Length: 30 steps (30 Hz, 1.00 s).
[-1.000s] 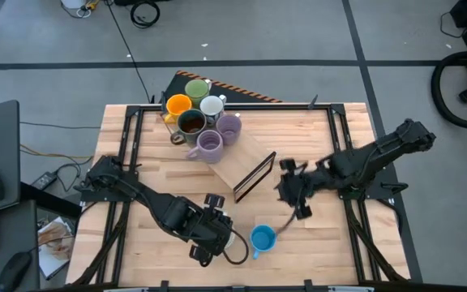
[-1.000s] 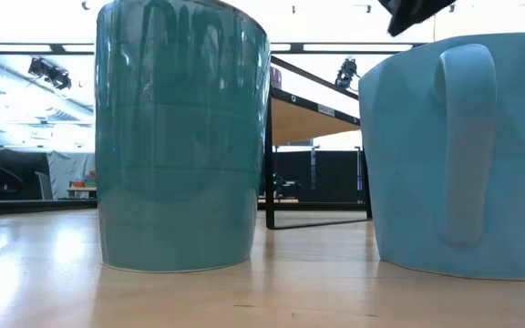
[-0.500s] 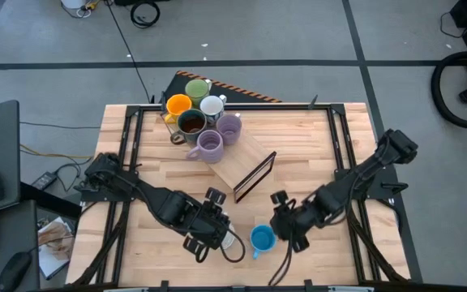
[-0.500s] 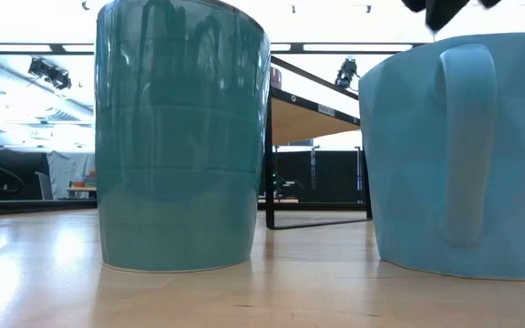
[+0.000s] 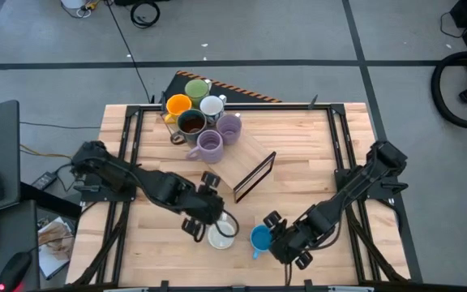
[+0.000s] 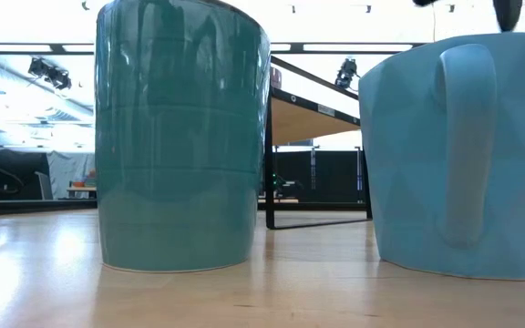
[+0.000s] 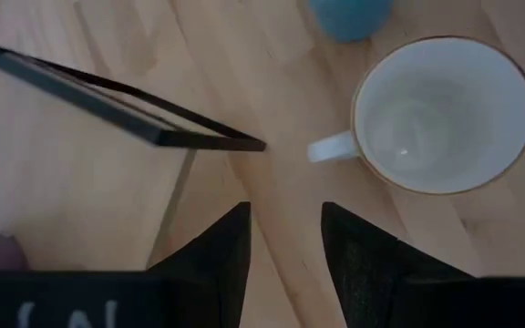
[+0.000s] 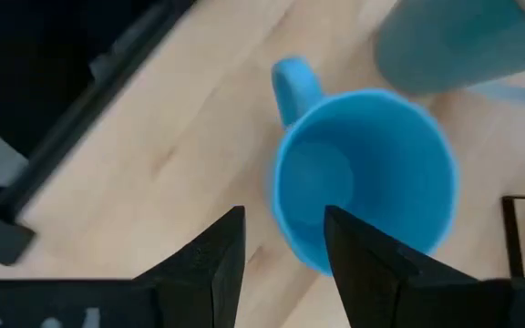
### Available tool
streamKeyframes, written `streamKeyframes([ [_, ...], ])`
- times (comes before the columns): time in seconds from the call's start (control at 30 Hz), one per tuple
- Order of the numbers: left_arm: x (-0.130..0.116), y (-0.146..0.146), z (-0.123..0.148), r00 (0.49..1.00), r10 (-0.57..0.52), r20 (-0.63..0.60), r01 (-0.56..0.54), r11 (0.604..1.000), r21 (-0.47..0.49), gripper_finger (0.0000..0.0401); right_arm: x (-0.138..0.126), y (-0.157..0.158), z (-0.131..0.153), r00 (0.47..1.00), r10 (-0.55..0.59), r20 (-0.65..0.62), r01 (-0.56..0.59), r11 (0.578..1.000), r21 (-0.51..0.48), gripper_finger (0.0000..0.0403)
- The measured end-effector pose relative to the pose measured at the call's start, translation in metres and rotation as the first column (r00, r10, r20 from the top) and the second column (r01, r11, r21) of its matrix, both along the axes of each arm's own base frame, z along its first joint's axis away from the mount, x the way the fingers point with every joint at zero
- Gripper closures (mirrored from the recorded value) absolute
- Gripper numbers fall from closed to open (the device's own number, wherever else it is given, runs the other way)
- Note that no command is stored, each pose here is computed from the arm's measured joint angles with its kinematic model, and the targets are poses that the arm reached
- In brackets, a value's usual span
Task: Place coffee mugs
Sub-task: Put the blue mug on the shelf
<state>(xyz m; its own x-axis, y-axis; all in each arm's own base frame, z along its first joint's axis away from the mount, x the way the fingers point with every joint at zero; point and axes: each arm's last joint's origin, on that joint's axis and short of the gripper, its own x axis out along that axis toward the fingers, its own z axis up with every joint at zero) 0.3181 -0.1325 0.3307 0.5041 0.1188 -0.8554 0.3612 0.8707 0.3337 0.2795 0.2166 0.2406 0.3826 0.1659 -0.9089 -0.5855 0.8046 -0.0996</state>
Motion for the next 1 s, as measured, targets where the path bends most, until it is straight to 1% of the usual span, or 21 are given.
streamKeyframes([
  [0.2, -0.019, 0.026, 0.002, 0.995, 0.054, 0.089, -0.051, 0.998, -0.043, 0.0260, 0.007, 0.004, -0.023, 0.998, 0.041, -0.042, -0.044, 0.996, -0.077, 0.0262],
  [0.33, -0.027, 0.042, 0.012, 0.986, 0.096, 0.133, -0.088, 0.994, -0.064, 0.0260, 0.009, 0.002, -0.026, 0.999, 0.048, -0.025, -0.051, 0.990, -0.130, 0.0276],
  [0.43, -0.032, 0.050, 0.021, 0.978, 0.119, 0.172, -0.106, 0.991, -0.081, 0.0260, 0.011, -0.002, -0.024, 0.999, 0.039, -0.020, -0.041, 0.990, -0.137, 0.0294],
  [0.63, -0.034, 0.057, 0.027, 0.972, 0.131, 0.195, -0.110, 0.987, -0.113, 0.0260, 0.018, -0.009, -0.026, 0.997, 0.032, -0.065, -0.037, 0.997, -0.069, 0.0359],
  [0.7, -0.033, 0.057, 0.027, 0.973, 0.130, 0.192, -0.109, 0.988, -0.113, 0.0260, 0.018, -0.014, -0.025, 0.996, -0.008, -0.089, 0.002, 0.998, -0.068, 0.0381],
  [0.77, -0.033, 0.056, 0.027, 0.973, 0.130, 0.193, -0.109, 0.987, -0.114, 0.0260, 0.017, -0.021, -0.024, 0.990, -0.069, -0.126, 0.059, 0.995, -0.077, 0.0390],
  [0.9, -0.032, 0.056, 0.027, 0.969, 0.147, 0.199, -0.123, 0.984, -0.131, 0.0260, 0.011, -0.036, -0.021, 0.954, -0.216, -0.208, 0.196, 0.974, -0.114, 0.0382],
  [1.0, -0.032, 0.056, 0.027, 0.967, 0.157, 0.199, -0.131, 0.982, -0.138, 0.0260, 0.006, -0.048, -0.019, 0.913, -0.310, -0.266, 0.275, 0.948, -0.163, 0.0383],
])
